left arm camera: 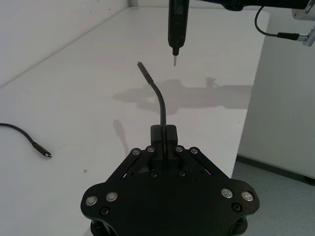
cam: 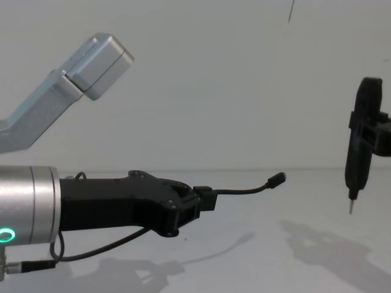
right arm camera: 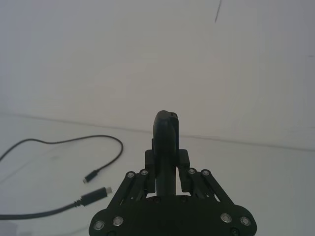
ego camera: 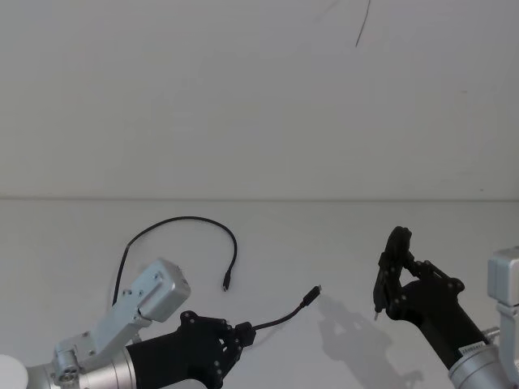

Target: Pick up the data cable with the one hand.

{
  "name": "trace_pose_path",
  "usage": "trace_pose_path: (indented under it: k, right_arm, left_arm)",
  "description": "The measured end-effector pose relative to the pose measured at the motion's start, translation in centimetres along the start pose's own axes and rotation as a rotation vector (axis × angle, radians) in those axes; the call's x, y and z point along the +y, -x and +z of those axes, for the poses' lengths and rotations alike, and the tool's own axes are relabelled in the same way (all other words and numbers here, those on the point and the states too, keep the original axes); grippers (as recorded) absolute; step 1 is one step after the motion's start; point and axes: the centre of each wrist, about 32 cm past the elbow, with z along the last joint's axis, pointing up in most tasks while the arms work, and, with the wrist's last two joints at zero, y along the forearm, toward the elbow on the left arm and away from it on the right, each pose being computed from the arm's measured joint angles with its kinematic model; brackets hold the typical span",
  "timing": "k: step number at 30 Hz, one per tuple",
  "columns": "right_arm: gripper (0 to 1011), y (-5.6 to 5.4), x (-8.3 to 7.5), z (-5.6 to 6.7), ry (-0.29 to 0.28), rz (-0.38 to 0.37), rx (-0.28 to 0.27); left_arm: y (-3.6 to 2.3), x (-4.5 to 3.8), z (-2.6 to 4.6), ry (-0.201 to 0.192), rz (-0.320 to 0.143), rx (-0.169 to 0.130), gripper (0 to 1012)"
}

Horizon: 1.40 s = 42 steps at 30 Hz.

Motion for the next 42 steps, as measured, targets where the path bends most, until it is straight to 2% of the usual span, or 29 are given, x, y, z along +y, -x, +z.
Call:
trace_pose_path:
  k: [11,26,42]
  right_arm:
    - [269,0.2,1.0,0.9,-0.040,0.044,0.045]
    - [269,0.5,2.7,0.8,-0.055,0.088,0.090]
    - [269,0.6,3.1,1.0,-0.066,0.120,0.115]
  left_arm:
    - [-0.01,-0.05,0.01,0.001,-0.001,-0.001,50]
    - [-0.01,-0.07,0.03,0.001,-0.003,-0.002,50]
    - [-0.01,-0.07,0.03,0.001,-0.003,-0.002,50]
